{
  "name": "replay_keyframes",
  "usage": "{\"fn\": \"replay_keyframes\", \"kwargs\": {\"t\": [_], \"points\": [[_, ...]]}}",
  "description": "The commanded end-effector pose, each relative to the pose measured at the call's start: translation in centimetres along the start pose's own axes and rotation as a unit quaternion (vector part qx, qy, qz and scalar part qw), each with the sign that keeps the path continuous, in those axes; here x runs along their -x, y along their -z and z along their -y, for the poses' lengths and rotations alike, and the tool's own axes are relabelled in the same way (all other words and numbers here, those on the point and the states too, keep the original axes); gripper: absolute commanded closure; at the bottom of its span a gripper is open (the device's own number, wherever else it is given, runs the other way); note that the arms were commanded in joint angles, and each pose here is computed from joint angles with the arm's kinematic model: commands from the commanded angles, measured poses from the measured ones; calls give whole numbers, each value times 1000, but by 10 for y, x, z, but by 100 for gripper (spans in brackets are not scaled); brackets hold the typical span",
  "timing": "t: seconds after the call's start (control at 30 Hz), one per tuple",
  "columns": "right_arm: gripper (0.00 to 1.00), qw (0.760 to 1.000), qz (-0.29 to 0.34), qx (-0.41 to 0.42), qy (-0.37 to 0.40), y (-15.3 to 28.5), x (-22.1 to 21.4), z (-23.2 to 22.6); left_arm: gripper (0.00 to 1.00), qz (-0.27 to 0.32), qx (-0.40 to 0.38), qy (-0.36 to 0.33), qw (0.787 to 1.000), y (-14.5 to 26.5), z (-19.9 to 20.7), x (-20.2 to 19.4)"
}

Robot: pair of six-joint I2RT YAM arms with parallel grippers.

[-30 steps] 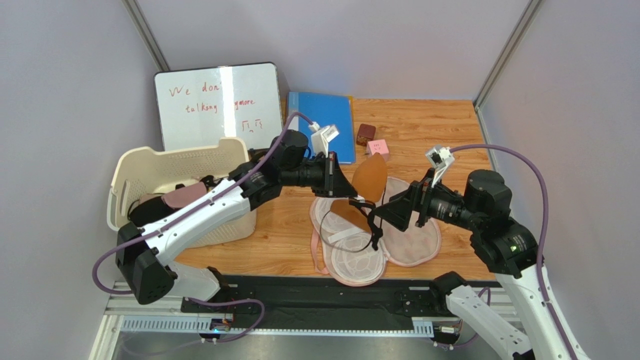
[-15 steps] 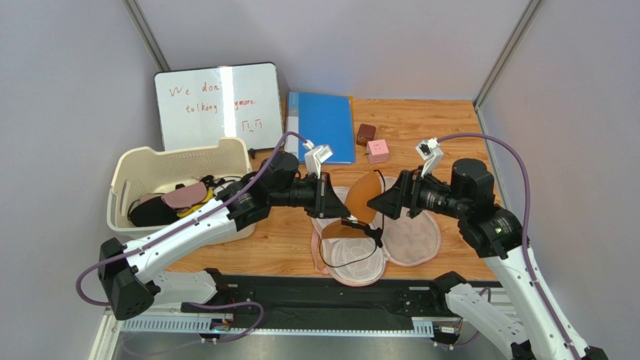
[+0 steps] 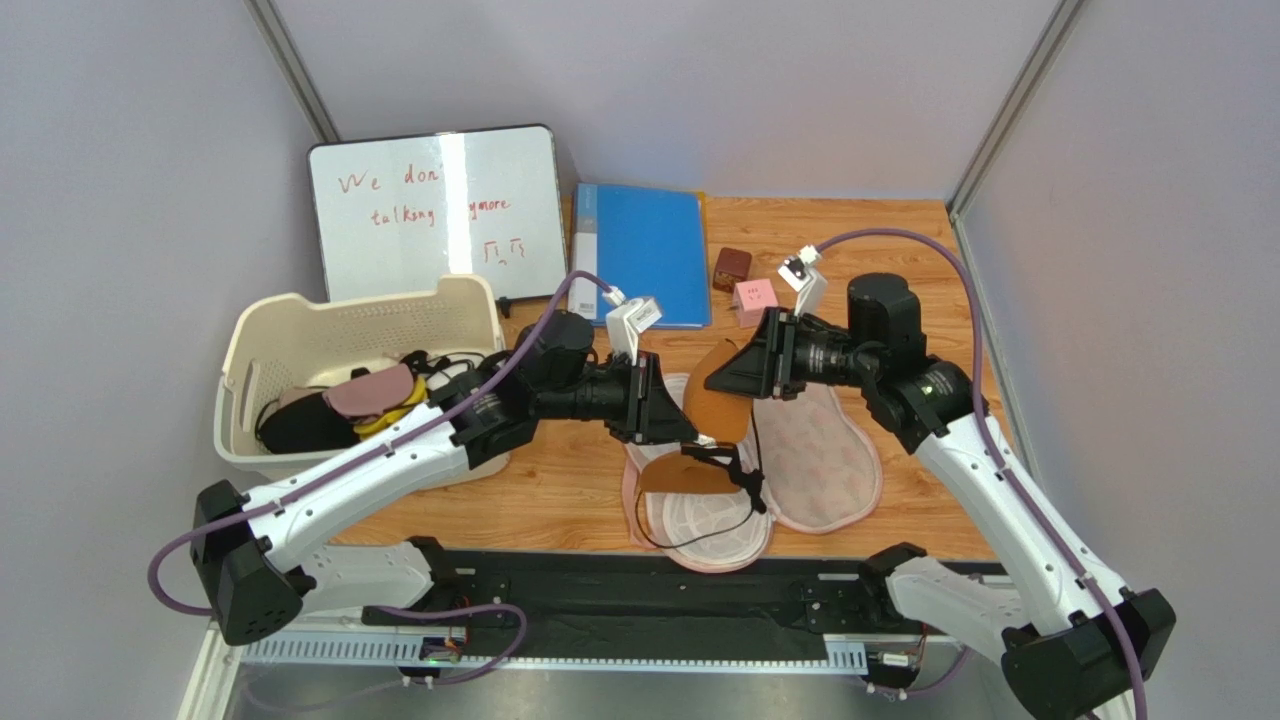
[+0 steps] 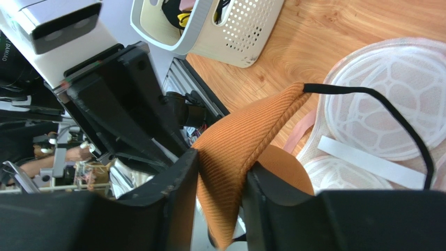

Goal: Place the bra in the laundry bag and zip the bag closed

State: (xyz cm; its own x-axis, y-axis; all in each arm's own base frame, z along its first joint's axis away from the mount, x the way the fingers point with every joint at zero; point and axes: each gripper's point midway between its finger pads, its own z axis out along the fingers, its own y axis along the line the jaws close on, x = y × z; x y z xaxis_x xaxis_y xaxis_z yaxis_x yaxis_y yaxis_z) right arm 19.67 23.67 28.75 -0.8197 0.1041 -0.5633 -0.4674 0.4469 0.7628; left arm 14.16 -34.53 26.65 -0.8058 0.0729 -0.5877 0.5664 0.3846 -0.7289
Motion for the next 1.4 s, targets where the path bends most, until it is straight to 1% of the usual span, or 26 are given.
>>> {"fn": "replay_keyframes", "kwargs": {"t": [0.0,0.03,0.07,0.1,0.17,0.2,0.27,0.37,0.4,0.5,0.53,0.6,0.63,0.73,0.8,0.9,0.93,0.97,1.03,1.07,1.1,1.13,1.17,1.2,1.3,1.37], "points": [[67,995,29,42,91,4,36,-35,51,23,59,-16,998,15,-14,3],[78,993,34,38,111,3,44,-36,46,54,97,-14,994,25,-26,13],[83,989,41,33,135,3,53,-36,43,63,118,-4,991,32,-33,14],[91,984,43,22,170,0,66,-36,41,66,144,10,987,39,-44,12],[97,980,42,-2,195,-3,78,-30,41,84,161,37,983,55,-54,16],[100,971,47,-1,235,-5,91,-33,41,92,163,54,981,63,-55,15],[100,966,43,-7,254,-9,100,-31,42,104,172,72,977,71,-66,16],[100,946,39,20,322,-19,119,-40,43,121,177,91,972,83,-75,16],[100,934,38,32,355,-23,122,-41,44,124,172,95,973,87,-73,16],[100,908,26,59,413,-29,120,-46,44,128,173,107,971,93,-80,12],[100,906,23,57,420,-30,117,-44,45,125,174,111,970,93,-82,9],[100,916,-5,59,397,-33,99,-38,45,127,173,117,970,95,-83,5],[100,928,-29,65,365,-34,77,-29,45,123,174,128,969,93,-87,-2],[96,945,-75,60,312,-36,20,-16,46,126,164,144,968,93,-90,-12],[94,951,-114,57,282,-31,-37,0,46,134,152,148,968,94,-89,-16],[93,959,-146,46,238,-24,-93,16,46,127,153,162,967,91,-96,-26],[90,961,-143,51,231,-23,-100,15,45,123,154,167,966,89,-99,-29],[80,965,-166,55,195,-21,-122,20,44,116,155,174,966,87,-101,-32],[70,969,-164,51,176,-14,-133,18,41,108,157,177,966,85,-102,-35],[56,972,-165,48,160,-12,-139,19,41,104,161,178,965,84,-104,-36],[51,977,-163,41,132,-7,-147,21,39,103,162,175,966,84,-105,-36],[45,981,-160,17,111,-4,-149,27,36,101,161,171,967,83,-105,-35],[31,985,-148,-12,93,-2,-146,33,34,96,162,170,967,81,-106,-36],[27,989,-125,-37,75,0,-137,33,34,91,163,162,969,79,-107,-36],[22,990,-131,-38,46,1,-134,24,33,64,153,155,974,69,-109,-39],[20,987,-115,-114,16,1,-126,46,33,51,137,156,977,59,-107,-38]]}}
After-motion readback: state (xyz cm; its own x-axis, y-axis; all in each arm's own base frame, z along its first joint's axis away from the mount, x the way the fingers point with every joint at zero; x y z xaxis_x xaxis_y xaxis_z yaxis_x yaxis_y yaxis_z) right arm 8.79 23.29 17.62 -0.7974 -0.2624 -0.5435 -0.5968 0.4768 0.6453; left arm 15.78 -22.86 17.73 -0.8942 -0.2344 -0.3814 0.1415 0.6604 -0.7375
